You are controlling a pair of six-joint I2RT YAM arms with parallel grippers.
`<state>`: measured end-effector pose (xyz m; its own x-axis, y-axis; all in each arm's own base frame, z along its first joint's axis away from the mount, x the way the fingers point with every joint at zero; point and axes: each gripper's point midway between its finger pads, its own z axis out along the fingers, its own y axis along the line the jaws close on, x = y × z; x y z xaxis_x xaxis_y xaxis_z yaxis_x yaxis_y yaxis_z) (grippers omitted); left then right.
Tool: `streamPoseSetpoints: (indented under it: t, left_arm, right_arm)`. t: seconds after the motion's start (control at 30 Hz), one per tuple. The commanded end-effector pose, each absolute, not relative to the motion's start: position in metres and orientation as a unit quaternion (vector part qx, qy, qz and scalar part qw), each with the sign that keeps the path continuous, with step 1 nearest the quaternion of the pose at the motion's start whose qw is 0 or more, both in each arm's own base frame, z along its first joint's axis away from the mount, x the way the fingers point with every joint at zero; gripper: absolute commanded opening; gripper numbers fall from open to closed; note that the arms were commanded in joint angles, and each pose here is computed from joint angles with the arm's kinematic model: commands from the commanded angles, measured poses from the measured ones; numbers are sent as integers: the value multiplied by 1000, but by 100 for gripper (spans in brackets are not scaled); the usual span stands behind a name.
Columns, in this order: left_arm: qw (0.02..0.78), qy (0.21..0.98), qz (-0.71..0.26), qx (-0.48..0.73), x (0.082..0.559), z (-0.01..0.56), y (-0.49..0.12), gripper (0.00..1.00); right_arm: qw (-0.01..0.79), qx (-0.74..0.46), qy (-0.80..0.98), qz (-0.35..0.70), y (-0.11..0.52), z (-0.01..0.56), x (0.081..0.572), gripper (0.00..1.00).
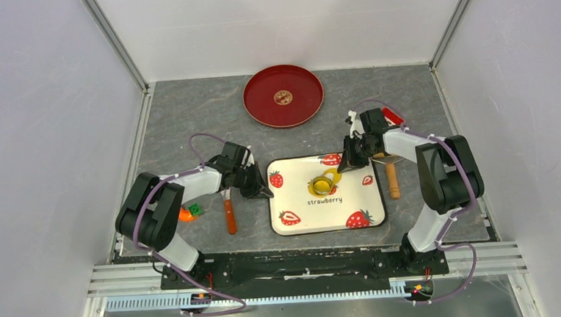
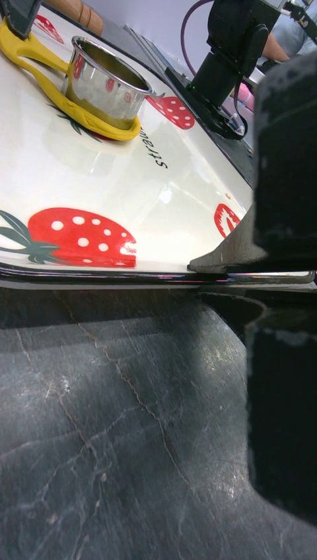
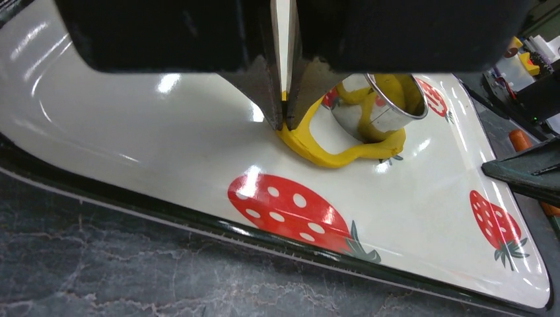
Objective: Roll out the dumpling wrappers from the dough
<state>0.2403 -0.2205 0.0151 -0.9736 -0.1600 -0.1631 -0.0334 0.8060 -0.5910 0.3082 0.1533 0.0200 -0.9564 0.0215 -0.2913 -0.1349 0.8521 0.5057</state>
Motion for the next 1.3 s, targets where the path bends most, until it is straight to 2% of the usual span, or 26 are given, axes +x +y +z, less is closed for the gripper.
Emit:
streamPoseSetpoints:
  t: [0.0,0.87,1.27]
  left_arm:
    - [128,965,-226,-49,244,-16,-191,2]
    - [127,965,-226,-49,244,-16,-191,2]
    - [127,965,-226,-49,245,-17,-191,2]
  right_arm:
    - [172,-46,941,286,161,31,332,6]
    - [177,-96,925,321,219,63,359,8]
    - [181,-138,915,333,258,88,336,8]
